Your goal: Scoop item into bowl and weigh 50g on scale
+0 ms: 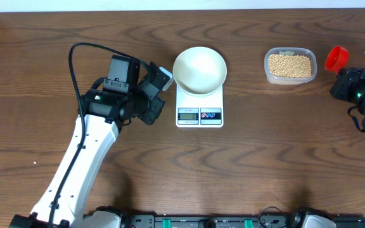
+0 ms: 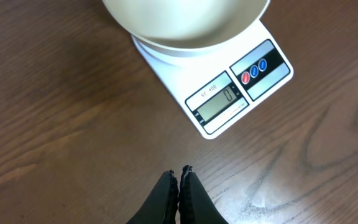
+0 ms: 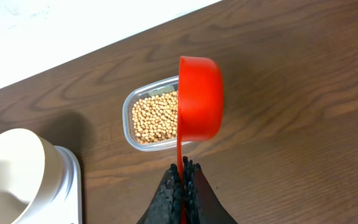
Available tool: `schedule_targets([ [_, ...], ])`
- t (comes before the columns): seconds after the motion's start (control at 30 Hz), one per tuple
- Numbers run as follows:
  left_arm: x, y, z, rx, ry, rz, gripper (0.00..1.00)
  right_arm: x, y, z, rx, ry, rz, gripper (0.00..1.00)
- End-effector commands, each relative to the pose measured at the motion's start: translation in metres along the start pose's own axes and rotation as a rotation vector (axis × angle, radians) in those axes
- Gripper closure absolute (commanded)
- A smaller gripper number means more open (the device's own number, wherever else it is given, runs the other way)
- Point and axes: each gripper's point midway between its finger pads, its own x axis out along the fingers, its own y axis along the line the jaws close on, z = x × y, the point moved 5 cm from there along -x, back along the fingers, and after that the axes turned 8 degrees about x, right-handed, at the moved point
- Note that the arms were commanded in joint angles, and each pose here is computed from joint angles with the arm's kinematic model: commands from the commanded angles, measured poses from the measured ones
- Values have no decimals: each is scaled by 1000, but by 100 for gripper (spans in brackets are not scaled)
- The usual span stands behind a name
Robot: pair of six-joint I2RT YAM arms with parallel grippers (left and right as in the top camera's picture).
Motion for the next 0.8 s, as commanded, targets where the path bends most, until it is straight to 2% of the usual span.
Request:
schedule_targets([
  [0.0, -14, -5, 14, -7, -61, -32, 93, -5, 5, 8, -28, -20, 16, 99],
  [0.2, -24, -22, 31, 66, -172, -177, 93, -5, 5, 7, -28, -20, 15, 99],
  [0.37, -23, -27, 23, 98, -138, -199, 93, -5, 5, 7, -28, -19, 15, 99],
  [0.77, -20, -18, 13, 155, -66, -124, 92, -5, 5, 8, -31, -21, 15, 99],
])
